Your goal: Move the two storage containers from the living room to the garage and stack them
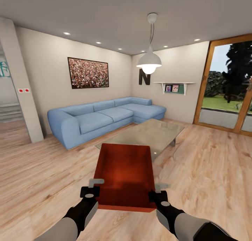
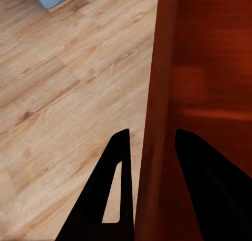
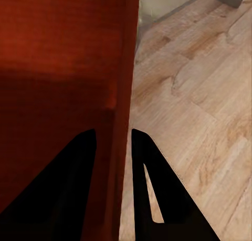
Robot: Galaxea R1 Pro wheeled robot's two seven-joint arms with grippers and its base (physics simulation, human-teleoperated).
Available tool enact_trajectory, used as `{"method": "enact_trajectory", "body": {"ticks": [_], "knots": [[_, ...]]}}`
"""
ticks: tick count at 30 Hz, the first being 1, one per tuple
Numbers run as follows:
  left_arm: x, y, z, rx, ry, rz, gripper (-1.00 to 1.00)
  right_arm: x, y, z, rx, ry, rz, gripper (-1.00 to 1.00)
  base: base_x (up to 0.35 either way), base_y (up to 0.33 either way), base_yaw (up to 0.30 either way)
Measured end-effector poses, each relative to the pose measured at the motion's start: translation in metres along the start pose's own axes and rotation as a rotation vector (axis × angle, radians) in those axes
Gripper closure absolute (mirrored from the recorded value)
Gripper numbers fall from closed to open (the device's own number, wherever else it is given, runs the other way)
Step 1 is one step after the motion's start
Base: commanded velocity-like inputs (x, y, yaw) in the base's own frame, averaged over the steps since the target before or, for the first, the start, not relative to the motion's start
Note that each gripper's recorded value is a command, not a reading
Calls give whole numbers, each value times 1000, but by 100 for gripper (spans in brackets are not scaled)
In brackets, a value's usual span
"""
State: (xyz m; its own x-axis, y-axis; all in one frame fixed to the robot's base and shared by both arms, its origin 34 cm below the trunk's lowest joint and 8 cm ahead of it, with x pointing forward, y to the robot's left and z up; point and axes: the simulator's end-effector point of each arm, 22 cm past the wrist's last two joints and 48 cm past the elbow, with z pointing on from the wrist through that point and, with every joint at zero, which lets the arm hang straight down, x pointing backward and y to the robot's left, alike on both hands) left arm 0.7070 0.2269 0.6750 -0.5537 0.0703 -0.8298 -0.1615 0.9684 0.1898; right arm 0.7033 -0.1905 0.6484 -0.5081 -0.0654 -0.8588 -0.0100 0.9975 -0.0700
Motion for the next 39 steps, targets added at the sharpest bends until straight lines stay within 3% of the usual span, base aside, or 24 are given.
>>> {"method": "enact_trajectory", "body": {"ticks": [39], "knots": [[1,0,0,0,2,-1,100,0,0,0,0,1,-2,100,0,0,300]]}}
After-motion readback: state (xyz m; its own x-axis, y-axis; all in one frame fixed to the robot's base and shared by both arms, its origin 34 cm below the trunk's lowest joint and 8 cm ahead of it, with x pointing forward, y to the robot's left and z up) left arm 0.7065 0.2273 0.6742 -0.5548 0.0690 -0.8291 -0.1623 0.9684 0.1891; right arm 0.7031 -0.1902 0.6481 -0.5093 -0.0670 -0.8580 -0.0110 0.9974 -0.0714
